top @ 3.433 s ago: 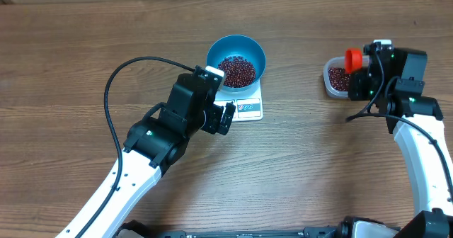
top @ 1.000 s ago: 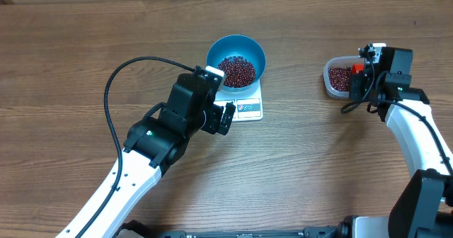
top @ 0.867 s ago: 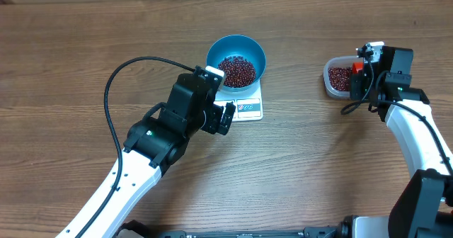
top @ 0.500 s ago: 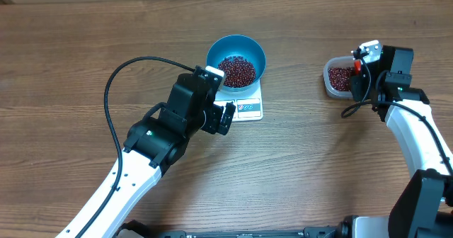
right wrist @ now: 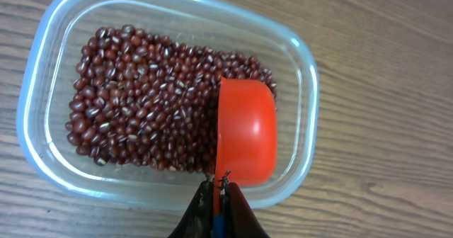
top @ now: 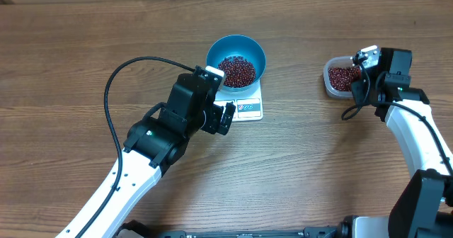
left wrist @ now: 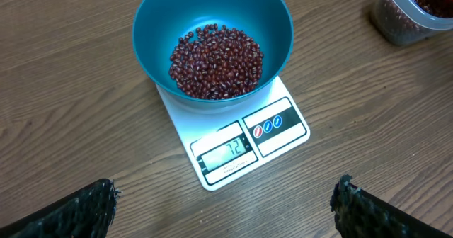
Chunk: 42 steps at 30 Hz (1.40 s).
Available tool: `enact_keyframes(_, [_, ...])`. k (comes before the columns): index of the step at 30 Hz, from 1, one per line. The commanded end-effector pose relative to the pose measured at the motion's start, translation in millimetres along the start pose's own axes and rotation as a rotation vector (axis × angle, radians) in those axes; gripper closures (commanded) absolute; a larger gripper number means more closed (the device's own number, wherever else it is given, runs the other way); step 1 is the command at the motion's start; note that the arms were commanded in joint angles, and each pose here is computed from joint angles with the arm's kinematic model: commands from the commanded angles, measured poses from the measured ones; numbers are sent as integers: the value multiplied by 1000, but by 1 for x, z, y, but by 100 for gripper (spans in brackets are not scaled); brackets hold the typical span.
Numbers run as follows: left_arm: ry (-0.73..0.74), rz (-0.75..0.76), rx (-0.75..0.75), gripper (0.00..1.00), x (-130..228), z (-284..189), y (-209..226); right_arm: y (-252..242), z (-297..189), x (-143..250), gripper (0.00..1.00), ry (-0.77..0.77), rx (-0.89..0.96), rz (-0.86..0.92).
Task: Scoop item into bowl and weigh 150g on scale
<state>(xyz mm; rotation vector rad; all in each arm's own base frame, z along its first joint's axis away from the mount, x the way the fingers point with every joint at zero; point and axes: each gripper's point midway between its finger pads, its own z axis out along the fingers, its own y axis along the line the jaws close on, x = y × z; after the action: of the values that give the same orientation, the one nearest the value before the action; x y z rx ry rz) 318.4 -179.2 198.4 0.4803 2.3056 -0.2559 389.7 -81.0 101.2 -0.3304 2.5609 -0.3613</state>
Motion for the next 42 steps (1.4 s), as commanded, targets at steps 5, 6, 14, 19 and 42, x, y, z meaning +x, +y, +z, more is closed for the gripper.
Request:
enact_keyframes(5, [3,12,12,1,1,1,-2,11,8,18,96,32,-15,60])
enact_keyframes(6, [3,12,12,0,1,1,-2,14,8,18,96,29,-25,66])
enact_keyframes(14, [3,12,12,0,1,1,-2,39,6,3,96,-48,-176,78])
enact_keyframes(19, [3,12,12,0,1,1,-2,41,5,0,96,-61,-197,125])
enact_keyframes(42, [3,12,12,0,1,1,-2,57,28,7,96,-13,-271,229])
